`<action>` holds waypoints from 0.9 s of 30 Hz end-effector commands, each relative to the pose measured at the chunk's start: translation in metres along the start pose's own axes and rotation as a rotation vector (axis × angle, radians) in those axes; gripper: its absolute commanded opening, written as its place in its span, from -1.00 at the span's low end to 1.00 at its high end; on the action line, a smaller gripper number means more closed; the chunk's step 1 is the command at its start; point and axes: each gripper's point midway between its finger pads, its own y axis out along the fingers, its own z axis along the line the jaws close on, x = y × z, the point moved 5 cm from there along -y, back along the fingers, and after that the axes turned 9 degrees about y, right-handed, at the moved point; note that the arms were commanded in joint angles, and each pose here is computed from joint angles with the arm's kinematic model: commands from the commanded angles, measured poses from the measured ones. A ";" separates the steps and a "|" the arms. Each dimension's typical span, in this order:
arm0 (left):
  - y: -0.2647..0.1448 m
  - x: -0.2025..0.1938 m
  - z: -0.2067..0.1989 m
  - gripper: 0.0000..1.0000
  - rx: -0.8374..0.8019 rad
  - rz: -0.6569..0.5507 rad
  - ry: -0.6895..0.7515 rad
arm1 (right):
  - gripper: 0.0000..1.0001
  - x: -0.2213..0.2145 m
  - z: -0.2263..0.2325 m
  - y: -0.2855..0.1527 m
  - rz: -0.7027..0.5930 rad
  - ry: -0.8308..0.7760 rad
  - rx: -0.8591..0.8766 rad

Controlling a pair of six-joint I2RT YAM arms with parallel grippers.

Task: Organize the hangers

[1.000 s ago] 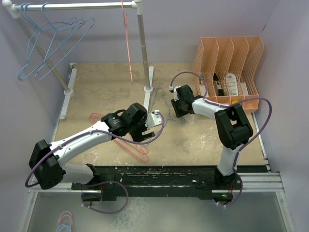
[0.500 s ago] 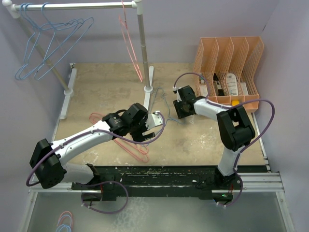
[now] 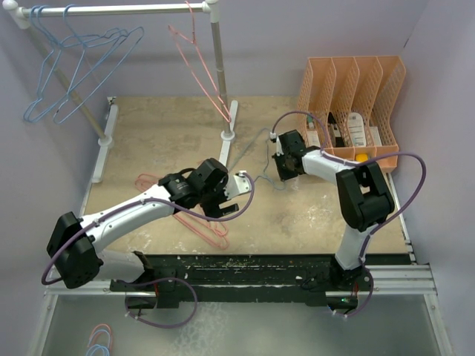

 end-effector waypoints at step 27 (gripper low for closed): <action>0.157 -0.001 0.061 0.66 0.148 -0.052 0.226 | -1.00 0.052 0.029 -0.129 -0.143 -0.047 0.245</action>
